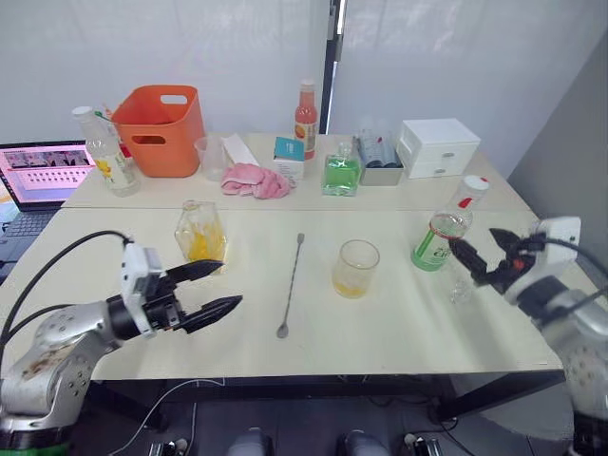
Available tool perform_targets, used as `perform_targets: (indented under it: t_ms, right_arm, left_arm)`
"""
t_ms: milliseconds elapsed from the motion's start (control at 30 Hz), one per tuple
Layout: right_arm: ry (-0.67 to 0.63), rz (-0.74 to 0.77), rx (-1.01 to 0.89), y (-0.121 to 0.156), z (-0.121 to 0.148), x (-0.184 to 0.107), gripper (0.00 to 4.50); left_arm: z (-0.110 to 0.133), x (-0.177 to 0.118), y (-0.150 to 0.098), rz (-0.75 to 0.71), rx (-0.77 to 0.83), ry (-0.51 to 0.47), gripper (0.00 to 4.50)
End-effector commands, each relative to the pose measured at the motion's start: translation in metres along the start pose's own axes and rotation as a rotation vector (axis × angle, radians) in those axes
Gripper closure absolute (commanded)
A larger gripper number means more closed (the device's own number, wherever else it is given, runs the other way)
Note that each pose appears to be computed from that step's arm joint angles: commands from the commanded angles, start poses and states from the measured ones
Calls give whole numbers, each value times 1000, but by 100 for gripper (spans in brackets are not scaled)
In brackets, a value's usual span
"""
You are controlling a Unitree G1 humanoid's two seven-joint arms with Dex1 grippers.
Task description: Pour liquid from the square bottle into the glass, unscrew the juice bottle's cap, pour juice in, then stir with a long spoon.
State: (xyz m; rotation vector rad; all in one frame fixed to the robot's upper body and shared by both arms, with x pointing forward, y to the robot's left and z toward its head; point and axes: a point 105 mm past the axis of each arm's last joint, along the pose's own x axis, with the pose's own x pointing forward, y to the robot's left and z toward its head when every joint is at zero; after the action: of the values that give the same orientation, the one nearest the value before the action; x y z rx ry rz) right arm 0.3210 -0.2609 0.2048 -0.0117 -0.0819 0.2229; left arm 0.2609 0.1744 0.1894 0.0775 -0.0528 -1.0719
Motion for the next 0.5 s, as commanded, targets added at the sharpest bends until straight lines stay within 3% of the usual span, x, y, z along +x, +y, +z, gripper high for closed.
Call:
perform_targets:
  t_ms: [33,233,500]
  right_arm:
    - [-30,-28,-20,-6,13,13,0]
    - [-37,-46,-23,-10,17,43,0]
    - [-55,-53,-3,-18,21,62,0]
  left_arm:
    - [18,17,-13,-88,42,-31,1]
    - [25,38,-25,-191,64,-43,1]
    - [27,45,-29,-217,70,-51,1]
